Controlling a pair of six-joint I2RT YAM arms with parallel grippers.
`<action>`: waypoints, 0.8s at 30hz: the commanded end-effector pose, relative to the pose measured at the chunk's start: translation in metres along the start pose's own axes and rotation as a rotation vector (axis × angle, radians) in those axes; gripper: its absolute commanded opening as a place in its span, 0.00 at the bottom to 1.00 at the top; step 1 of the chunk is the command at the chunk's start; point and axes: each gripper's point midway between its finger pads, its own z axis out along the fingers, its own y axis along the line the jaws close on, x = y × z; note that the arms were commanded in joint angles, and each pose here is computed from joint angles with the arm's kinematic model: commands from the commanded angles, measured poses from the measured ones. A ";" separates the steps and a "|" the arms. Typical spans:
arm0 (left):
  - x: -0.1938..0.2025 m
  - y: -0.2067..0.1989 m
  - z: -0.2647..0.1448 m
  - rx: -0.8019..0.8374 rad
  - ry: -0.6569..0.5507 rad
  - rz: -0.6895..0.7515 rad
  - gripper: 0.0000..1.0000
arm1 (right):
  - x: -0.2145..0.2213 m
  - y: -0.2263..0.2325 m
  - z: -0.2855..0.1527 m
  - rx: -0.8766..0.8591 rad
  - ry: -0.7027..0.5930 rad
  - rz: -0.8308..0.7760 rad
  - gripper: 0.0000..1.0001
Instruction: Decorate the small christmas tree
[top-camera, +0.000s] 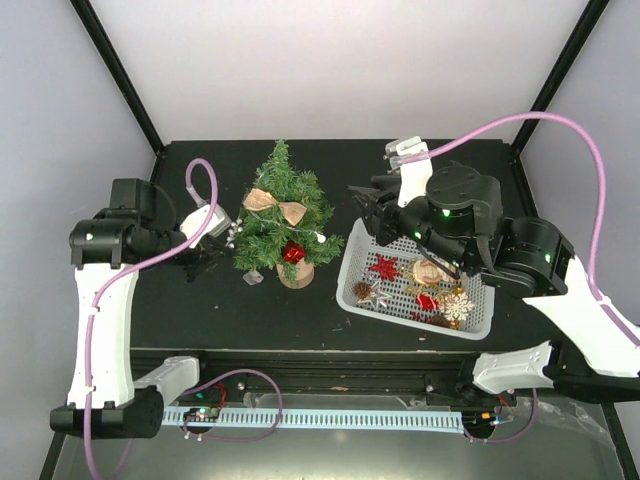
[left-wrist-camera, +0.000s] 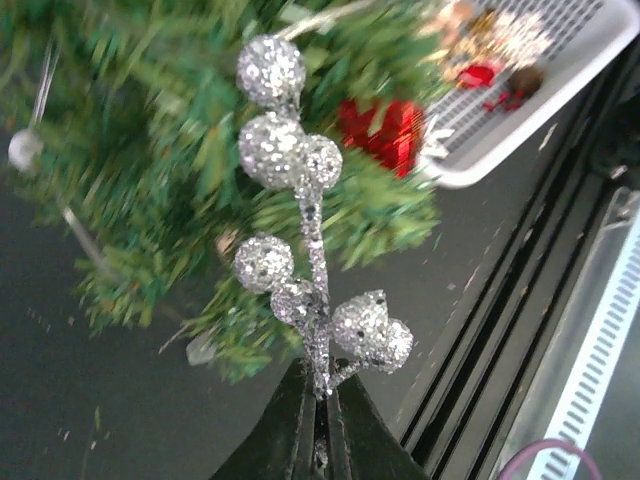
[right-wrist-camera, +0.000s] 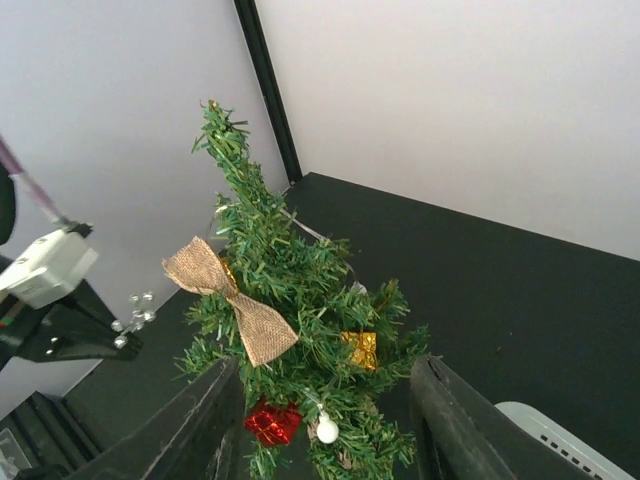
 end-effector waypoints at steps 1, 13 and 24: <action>0.028 0.034 0.007 -0.092 0.146 0.021 0.02 | -0.011 -0.008 -0.015 0.011 -0.062 0.052 0.46; 0.039 0.075 0.010 -0.149 0.305 0.050 0.02 | 0.000 -0.018 -0.023 0.019 -0.074 0.115 0.46; 0.034 0.072 0.030 -0.052 0.339 0.098 0.02 | 0.008 -0.018 -0.019 0.017 -0.069 0.135 0.46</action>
